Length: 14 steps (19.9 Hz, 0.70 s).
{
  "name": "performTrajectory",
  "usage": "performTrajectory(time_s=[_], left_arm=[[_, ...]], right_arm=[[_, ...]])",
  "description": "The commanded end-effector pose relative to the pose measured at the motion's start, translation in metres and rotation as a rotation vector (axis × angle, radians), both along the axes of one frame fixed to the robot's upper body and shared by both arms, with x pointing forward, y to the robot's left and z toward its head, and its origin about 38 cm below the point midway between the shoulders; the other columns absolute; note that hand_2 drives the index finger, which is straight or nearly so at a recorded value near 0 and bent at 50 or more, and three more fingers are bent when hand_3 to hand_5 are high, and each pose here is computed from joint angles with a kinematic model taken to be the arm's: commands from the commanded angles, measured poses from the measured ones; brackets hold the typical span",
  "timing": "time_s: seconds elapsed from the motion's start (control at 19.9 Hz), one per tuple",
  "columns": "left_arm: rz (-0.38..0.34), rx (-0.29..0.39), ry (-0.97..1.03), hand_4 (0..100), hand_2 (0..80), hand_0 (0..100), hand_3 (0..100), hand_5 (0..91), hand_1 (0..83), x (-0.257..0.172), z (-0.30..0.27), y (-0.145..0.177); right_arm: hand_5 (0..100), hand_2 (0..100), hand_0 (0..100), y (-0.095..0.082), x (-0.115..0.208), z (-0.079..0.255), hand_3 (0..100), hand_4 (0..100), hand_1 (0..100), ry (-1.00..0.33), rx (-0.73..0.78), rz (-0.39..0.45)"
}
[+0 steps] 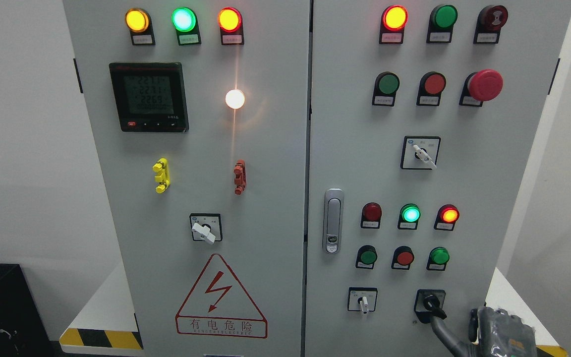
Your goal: Flip black knob to close circuit
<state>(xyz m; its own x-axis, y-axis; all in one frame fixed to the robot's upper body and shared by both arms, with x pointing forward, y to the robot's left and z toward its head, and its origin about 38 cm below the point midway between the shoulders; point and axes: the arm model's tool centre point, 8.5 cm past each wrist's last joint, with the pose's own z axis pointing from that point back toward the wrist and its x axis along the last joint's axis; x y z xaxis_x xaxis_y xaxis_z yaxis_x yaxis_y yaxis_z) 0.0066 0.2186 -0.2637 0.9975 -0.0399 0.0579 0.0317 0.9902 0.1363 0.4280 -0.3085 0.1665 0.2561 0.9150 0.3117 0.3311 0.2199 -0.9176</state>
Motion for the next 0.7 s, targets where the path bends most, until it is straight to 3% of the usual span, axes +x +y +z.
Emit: performTrajectory(time_s=[0.0,0.65], left_arm=[[0.003,-0.005,-0.007,0,0.0,12,0,0.0,55.6,-0.0044,-0.0005,-0.0015],[0.002,-0.005,-0.007,0,0.0,12,0,0.0,55.6,-0.0044,-0.0005,-0.0015]], right_arm=[[97,91,0,-0.0033,-0.0001,0.0032,100,94,0,-0.014,0.001,-0.01],[97,91,0,-0.0009,-0.0005,0.005,100,94,0,-0.024,0.012,0.004]])
